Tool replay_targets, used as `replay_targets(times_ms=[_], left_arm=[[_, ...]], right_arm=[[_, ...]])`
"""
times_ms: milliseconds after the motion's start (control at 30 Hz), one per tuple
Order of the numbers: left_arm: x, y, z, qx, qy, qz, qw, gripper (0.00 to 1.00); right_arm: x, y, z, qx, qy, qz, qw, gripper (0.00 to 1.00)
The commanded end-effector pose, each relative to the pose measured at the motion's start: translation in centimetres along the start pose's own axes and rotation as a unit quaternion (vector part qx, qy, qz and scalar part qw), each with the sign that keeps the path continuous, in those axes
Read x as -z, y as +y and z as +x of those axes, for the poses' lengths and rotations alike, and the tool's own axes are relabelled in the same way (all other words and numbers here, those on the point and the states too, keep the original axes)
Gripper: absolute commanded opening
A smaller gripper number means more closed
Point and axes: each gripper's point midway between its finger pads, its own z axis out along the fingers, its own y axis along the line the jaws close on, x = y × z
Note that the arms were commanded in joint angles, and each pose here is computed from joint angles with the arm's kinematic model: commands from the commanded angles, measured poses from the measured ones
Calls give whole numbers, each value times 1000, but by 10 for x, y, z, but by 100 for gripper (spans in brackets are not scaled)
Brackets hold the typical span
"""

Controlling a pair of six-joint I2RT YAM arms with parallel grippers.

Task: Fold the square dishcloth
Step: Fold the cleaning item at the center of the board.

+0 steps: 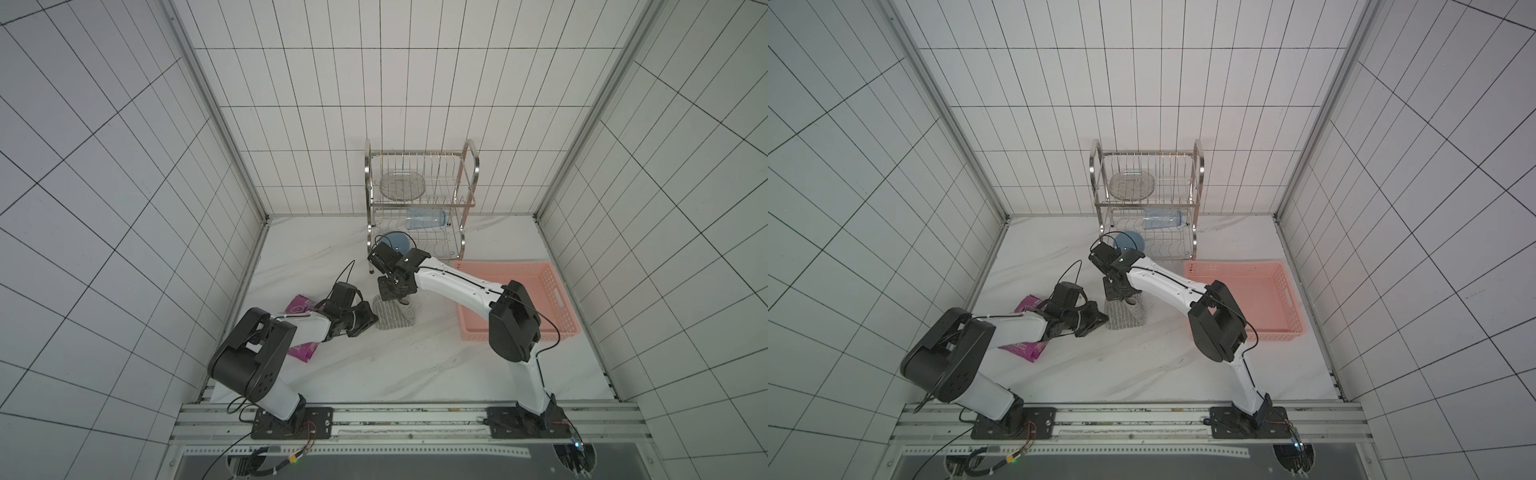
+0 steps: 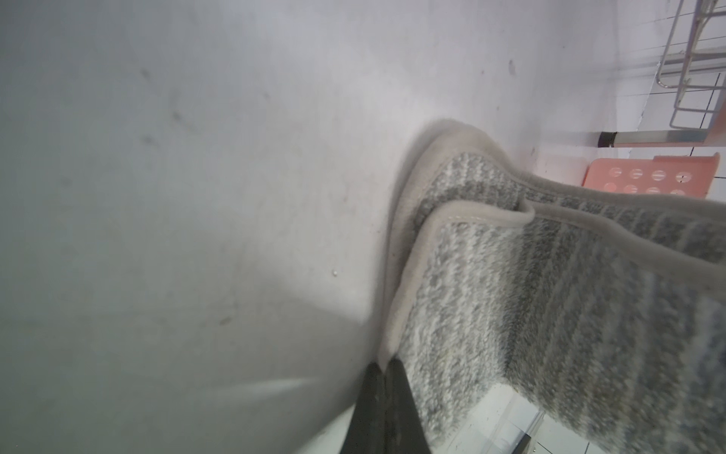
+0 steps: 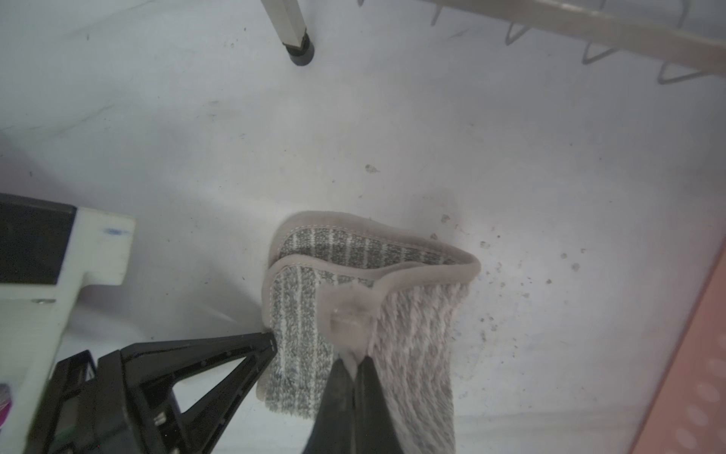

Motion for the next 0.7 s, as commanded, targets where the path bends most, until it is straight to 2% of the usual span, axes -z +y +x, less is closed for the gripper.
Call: replay_targets(times_ms=[0,133,267,367,433,600,667], left_arm=[[-8,16,-3,-40,-19,-26,999,0],[-14,18,-4,-59,-30,-27,997,0],[-14,22,-4,-49,-44,-26,997,0],[-12,25,-5,-45,-49,-30,997,0],[-11,25,-5,-43,-49,-34,997,0],[-9,28,-5,-31,-52,-43,997,0],[-8,29,-4,-24,-51,-44,997,0]], right_arm=[[-8,21,6,-10,28,-35,999,0],[-14,36,7,-15,42,-61,997,2],[-18,38,10,-10,46,-56,997,26],[-11,34,10,-2,39,-51,998,39],[2,30,5,5,23,-47,999,44],[38,19,-3,15,-14,-44,999,49],[44,12,2,19,-15,-39,999,42]])
